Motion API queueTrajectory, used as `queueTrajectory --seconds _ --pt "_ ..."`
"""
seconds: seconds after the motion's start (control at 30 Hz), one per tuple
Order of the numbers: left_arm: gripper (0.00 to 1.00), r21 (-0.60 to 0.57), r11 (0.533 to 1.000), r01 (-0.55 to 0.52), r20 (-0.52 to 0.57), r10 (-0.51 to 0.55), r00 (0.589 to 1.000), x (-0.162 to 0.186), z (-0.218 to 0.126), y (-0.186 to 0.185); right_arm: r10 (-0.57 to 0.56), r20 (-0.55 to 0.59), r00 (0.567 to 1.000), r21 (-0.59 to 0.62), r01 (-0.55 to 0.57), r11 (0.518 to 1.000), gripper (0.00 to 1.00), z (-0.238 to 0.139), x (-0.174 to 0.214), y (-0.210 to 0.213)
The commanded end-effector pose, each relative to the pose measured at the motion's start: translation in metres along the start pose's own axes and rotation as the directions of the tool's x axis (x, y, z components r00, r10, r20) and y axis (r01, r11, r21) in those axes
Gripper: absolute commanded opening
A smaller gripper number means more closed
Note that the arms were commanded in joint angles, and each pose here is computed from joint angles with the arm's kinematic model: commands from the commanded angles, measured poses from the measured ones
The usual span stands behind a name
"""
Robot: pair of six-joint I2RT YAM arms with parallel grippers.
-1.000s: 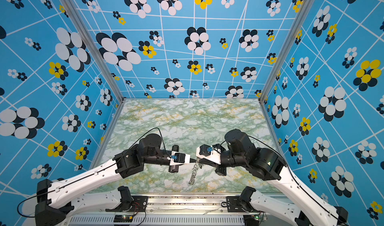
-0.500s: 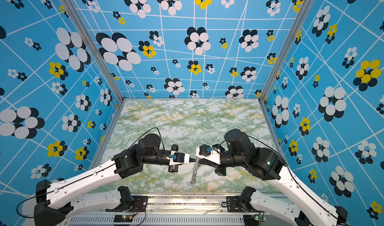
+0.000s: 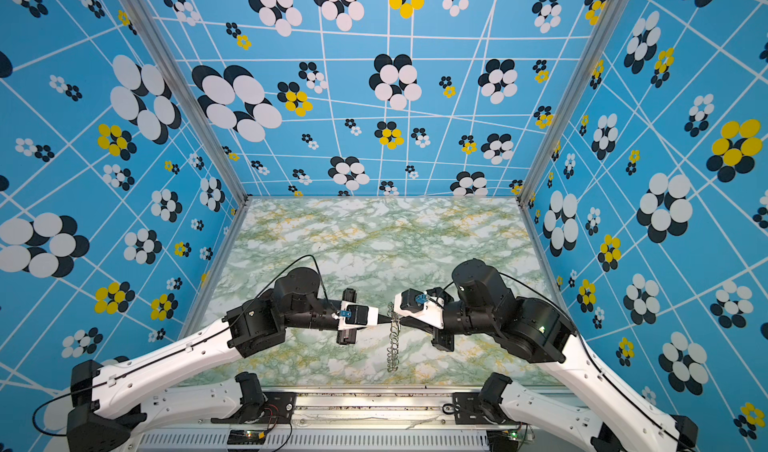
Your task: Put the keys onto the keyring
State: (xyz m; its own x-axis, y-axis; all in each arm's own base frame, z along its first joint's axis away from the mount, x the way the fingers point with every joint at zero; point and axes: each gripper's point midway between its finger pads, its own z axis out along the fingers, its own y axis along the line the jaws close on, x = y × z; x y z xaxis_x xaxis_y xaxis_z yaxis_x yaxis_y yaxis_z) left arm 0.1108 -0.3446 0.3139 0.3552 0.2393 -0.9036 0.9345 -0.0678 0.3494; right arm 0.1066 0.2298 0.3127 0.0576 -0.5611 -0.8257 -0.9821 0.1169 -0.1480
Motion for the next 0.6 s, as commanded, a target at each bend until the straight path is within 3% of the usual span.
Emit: queueTrajectory --seconds 0.0,0.57 --pt "0.0 -0.048 0.998 -0.027 0.06 0.03 0.998 -0.0212 -0.0086 0.0086 0.014 -0.023 1.0 0.007 -0.014 1.0 0.0 -0.0018 0.0071 0.0022" --pt "0.0 -0.063 0.998 -0.025 0.07 0.029 0.997 -0.0239 -0.0104 0.0108 0.024 -0.047 0.999 -0.038 -0.026 0.999 0.0 0.0057 0.0148 0.0081"
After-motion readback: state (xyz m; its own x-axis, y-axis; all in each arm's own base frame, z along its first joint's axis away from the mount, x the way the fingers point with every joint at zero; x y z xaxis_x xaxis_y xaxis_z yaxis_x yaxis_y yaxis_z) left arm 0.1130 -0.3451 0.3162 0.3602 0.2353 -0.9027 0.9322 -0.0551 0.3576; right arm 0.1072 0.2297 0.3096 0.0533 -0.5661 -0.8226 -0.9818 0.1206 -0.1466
